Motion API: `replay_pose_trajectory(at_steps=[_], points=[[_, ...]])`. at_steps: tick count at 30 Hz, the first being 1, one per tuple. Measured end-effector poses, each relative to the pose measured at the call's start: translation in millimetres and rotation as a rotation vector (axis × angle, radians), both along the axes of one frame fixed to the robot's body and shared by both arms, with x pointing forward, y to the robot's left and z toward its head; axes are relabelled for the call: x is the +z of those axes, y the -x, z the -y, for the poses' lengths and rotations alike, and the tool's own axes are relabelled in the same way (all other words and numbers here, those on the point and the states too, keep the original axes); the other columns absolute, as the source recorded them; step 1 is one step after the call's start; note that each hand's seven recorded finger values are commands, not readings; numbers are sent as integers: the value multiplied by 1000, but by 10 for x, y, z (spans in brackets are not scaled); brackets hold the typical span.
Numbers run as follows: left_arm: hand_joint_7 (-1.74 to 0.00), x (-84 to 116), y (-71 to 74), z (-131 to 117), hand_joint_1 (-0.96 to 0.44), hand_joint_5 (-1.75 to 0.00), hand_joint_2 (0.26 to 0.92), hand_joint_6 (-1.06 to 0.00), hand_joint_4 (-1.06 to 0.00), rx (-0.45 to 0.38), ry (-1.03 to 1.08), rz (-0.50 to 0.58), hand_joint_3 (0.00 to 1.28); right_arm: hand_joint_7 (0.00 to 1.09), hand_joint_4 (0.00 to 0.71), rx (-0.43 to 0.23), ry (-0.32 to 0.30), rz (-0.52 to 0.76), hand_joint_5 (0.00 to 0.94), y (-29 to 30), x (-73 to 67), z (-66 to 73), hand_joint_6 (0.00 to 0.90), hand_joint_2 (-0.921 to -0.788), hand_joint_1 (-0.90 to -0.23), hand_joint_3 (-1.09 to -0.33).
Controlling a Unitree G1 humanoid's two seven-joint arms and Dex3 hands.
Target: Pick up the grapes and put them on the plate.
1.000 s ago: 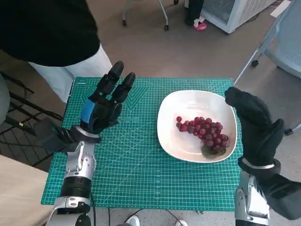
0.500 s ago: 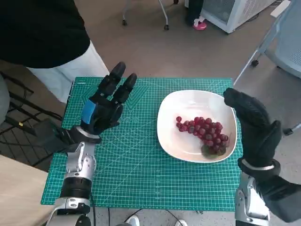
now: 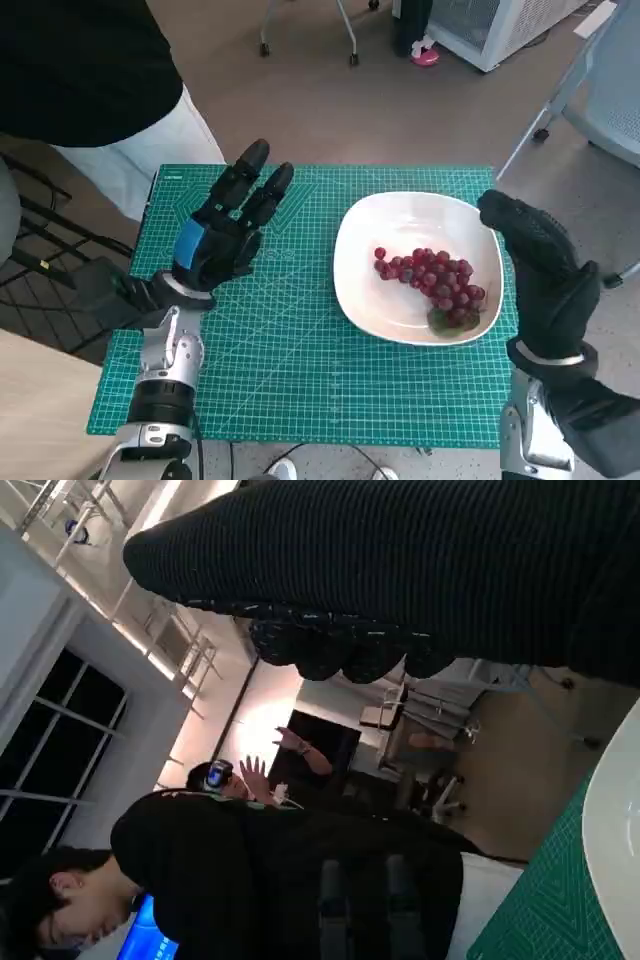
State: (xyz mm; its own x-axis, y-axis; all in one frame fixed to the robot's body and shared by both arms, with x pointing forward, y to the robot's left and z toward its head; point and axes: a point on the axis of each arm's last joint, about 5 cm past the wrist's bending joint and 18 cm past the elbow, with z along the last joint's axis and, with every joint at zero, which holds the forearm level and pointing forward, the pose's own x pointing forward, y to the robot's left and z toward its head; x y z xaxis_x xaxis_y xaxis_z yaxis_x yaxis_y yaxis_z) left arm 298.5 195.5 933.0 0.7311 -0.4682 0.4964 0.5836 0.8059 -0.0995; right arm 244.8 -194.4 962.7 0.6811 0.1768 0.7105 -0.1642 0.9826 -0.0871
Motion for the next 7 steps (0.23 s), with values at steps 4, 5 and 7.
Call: replay_pose_trajectory(at_steps=[4, 5, 7], points=[[-20, 5, 8, -2, -707, -3, 921, -180, -148, -4, 9, 10, 513, 345, 331, -1, 3, 2, 2, 1, 4, 1, 56, -921, -648, -729], [-20, 8, 9, -3, -707, -2, 921, -181, -147, -5, 11, 13, 513, 345, 330, -1, 5, 2, 2, 1, 5, 1, 56, -921, -648, -729], [-20, 12, 10, -2, -707, -2, 921, -183, -147, -6, 12, 16, 515, 345, 330, -1, 7, 3, 2, 1, 8, 1, 55, -921, -648, -730]])
